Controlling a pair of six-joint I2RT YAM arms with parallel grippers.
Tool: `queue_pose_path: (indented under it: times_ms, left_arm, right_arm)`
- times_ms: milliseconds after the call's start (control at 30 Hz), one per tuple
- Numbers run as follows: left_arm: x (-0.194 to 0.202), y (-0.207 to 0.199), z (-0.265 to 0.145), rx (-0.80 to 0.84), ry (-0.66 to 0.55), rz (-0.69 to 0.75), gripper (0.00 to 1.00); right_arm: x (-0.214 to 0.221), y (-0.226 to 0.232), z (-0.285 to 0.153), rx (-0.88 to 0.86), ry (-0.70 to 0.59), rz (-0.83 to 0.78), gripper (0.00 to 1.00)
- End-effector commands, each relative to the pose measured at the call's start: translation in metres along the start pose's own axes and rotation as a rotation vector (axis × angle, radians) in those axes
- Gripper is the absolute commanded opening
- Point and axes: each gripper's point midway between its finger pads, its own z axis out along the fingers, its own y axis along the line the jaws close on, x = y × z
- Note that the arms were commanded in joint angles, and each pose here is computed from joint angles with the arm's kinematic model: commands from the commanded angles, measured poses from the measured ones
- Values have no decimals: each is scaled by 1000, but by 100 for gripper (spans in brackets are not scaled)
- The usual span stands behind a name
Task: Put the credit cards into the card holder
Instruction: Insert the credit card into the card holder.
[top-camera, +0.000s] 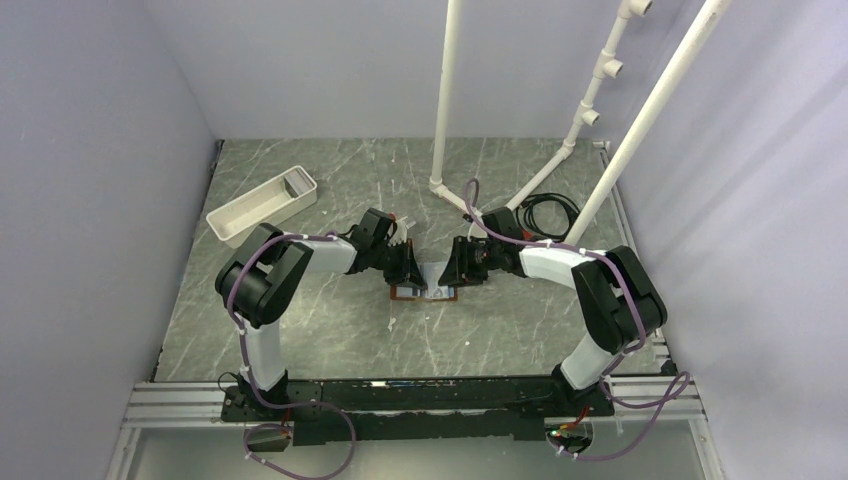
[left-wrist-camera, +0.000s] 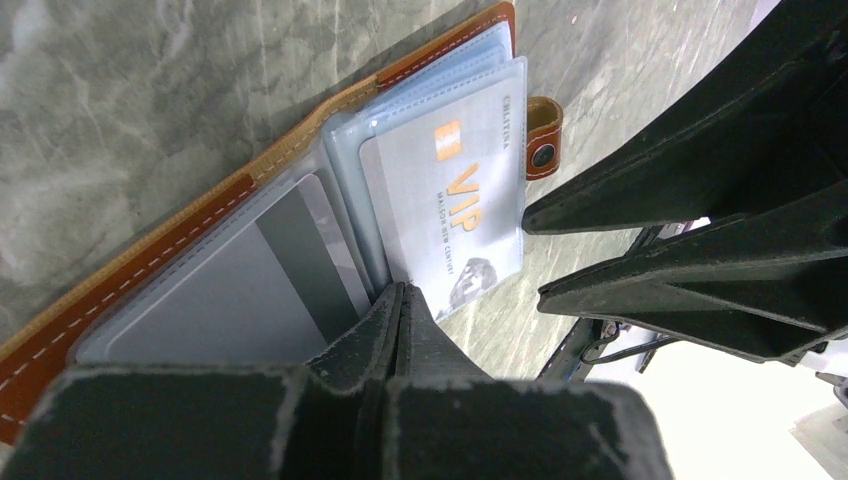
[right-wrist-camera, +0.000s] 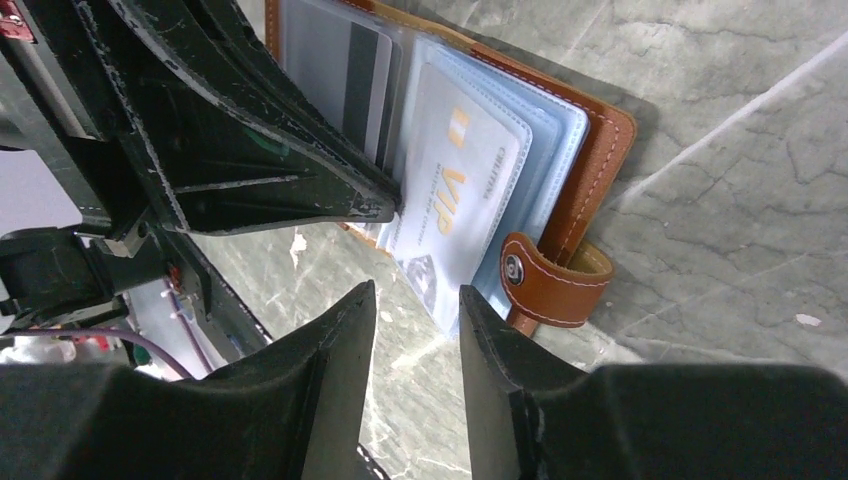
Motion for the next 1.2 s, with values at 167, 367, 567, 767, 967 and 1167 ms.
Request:
queue_pose_path:
  times_ms: [167, 367, 567, 767, 967, 1167]
  left_arm:
    - [10, 22, 2, -70, 13, -1, 0]
    - [11, 22, 2, -67, 14, -2, 0]
    - [12, 22, 2, -62, 9, -6, 0]
    - [12, 19, 1, -49, 2, -6, 0]
    - [7, 16, -4, -62, -11, 18, 0]
    - [12, 21, -1, -57, 2, 7, 0]
  right_arm:
    - [-5, 13, 2, -66, -23, -15, 40]
    - [-3, 28, 4, -167, -9, 14, 41]
    - [-4, 50, 0, -306, -14, 46, 41]
    - [-5, 63, -2, -395, -24, 92, 41]
    - [-5, 23, -4, -115, -61, 85, 41]
    - [4, 4, -12, -46, -61, 90, 45]
